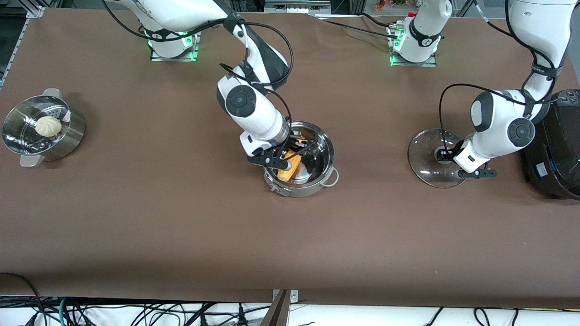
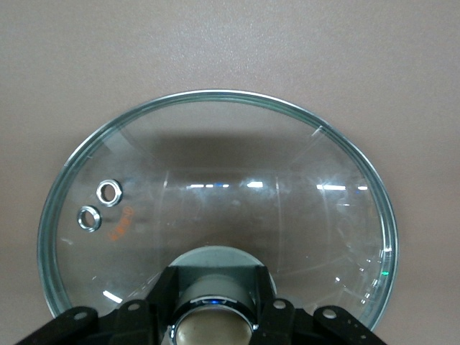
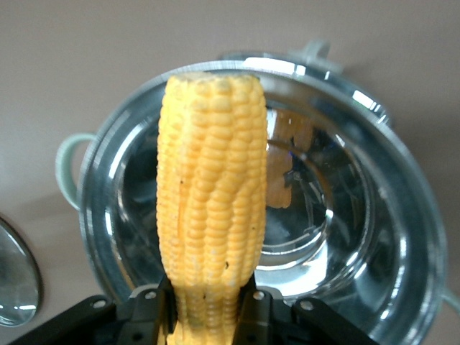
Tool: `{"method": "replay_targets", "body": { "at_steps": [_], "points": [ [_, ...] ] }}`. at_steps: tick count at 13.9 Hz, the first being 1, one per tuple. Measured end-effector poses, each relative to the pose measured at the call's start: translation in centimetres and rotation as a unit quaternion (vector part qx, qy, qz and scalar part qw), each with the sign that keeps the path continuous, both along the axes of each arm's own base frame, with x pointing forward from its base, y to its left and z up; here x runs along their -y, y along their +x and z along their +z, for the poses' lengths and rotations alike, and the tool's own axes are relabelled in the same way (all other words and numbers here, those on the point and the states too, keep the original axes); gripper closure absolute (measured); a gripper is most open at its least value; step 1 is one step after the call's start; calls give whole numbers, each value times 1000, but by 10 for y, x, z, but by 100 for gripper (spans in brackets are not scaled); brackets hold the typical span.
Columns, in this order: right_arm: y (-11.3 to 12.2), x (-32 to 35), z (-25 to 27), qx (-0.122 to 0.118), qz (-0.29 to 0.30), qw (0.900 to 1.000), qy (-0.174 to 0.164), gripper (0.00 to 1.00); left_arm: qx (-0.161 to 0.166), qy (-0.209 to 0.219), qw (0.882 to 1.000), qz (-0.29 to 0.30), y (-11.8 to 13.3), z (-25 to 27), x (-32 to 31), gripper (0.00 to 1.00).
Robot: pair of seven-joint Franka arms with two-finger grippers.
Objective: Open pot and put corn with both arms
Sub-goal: 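Set the lid down with the left gripper while the right gripper lowers corn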
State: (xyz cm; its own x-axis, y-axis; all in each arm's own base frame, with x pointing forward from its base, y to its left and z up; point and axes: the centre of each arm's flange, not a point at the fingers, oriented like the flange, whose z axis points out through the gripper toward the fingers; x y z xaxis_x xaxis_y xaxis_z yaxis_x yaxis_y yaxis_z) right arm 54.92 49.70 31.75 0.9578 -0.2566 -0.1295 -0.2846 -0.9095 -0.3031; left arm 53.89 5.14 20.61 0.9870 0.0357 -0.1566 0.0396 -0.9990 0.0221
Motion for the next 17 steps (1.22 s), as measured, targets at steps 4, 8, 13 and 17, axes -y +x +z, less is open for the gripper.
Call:
{"method": "replay_targets", "body": {
  "at_steps": [4,8,13,17],
  "points": [
    [-13,-12,-30,-24,9,1000,-4,66,3,-1,1000,-5,1,-1,1,37],
    [-13,-11,-51,-32,16,999,-11,66,-13,-1,1000,-11,30,55,-6,1],
    [-12,-9,-55,-30,22,999,-14,52,39,13,999,-7,56,218,-14,0],
    [-6,-10,-35,-11,28,1000,-9,14,95,21,995,17,20,328,-2,0]
  ]
}}
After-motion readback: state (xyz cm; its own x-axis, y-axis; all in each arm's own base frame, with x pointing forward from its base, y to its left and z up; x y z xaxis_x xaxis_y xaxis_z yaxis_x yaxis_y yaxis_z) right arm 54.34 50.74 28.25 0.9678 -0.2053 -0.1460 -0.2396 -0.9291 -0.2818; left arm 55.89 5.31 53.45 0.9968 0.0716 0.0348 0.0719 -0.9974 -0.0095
